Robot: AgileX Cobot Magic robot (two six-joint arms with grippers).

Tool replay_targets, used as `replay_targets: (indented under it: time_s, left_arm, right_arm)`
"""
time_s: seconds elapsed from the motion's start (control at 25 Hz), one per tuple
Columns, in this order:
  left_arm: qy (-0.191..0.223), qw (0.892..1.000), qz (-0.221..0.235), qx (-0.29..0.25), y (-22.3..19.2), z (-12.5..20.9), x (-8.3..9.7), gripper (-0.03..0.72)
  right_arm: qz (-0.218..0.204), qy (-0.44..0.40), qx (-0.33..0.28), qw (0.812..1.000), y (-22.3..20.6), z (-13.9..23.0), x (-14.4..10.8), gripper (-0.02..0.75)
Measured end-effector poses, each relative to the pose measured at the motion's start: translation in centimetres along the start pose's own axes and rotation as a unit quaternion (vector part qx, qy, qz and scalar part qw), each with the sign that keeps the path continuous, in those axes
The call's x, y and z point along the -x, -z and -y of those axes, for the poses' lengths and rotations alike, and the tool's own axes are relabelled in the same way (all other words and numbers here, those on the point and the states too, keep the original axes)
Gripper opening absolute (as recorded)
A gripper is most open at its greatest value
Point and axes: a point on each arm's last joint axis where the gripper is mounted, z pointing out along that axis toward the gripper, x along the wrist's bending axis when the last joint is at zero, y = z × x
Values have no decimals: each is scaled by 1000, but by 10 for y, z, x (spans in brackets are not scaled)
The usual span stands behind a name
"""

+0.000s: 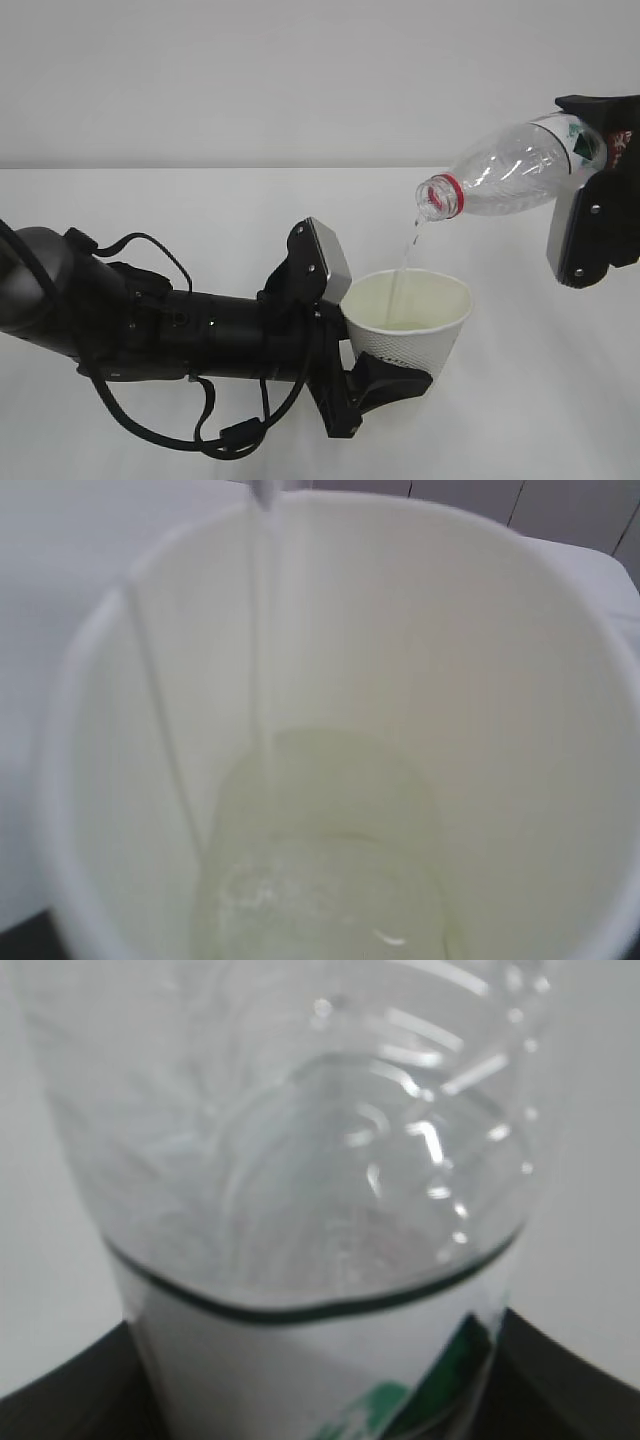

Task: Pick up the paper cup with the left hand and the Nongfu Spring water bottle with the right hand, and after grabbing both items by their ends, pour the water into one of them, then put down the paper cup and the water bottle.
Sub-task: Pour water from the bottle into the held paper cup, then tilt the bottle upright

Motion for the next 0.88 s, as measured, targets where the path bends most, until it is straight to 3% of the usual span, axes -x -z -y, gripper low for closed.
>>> replay_targets:
  time_s: [0.88]
  left_arm:
    - [0, 1000, -1, -1, 0, 0, 0, 492]
  right_arm:
    - [0, -3, -2, 1000, 0, 0, 0, 514]
